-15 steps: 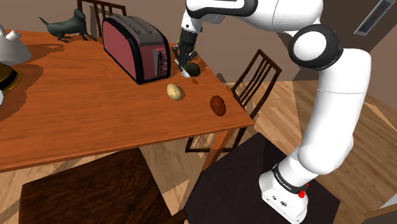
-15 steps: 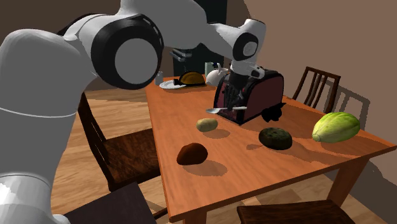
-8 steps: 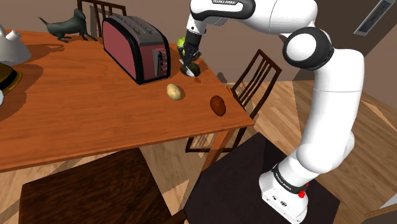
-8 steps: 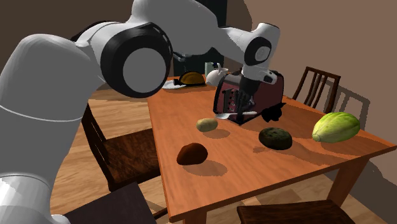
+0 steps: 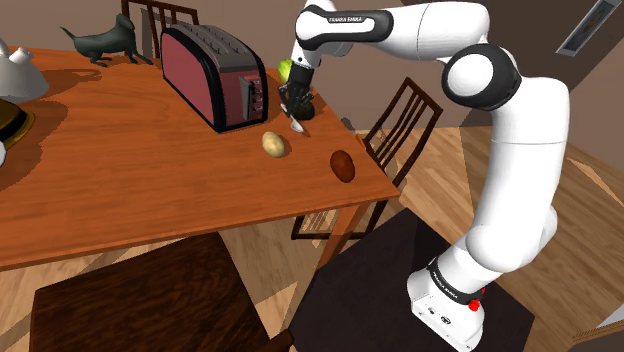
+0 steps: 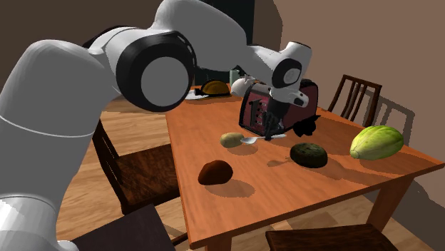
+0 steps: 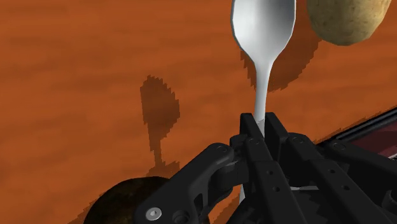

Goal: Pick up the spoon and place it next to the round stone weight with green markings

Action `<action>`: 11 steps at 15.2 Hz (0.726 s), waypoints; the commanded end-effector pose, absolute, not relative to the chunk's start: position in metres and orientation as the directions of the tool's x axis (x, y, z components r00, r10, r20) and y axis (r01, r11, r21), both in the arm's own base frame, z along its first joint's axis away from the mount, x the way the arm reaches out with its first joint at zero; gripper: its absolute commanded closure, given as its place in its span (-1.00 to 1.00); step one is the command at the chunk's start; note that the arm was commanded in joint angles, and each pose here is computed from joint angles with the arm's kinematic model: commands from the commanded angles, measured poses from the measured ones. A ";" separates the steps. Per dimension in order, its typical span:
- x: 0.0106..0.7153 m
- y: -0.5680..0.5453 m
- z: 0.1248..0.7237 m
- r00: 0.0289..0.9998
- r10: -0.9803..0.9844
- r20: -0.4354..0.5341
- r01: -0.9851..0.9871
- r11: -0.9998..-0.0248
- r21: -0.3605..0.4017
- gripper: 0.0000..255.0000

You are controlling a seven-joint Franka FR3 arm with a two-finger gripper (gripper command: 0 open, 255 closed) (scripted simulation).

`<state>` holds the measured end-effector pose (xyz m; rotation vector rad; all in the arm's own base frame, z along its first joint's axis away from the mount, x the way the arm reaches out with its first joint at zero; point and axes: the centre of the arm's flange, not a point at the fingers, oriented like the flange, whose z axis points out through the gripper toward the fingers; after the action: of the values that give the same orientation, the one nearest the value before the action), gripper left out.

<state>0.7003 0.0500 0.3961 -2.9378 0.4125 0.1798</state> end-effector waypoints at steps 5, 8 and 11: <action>0.700 0.051 0.365 0.955 -0.262 -0.142 -0.283 -0.947 -0.150 1.00; 0.700 0.051 0.349 0.955 -0.262 -0.142 -0.283 -0.947 -0.150 1.00; 0.700 0.051 0.346 0.955 -0.262 -0.142 -0.283 -0.947 -0.150 1.00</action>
<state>0.7002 0.0505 0.3467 -2.9378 0.4125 0.1798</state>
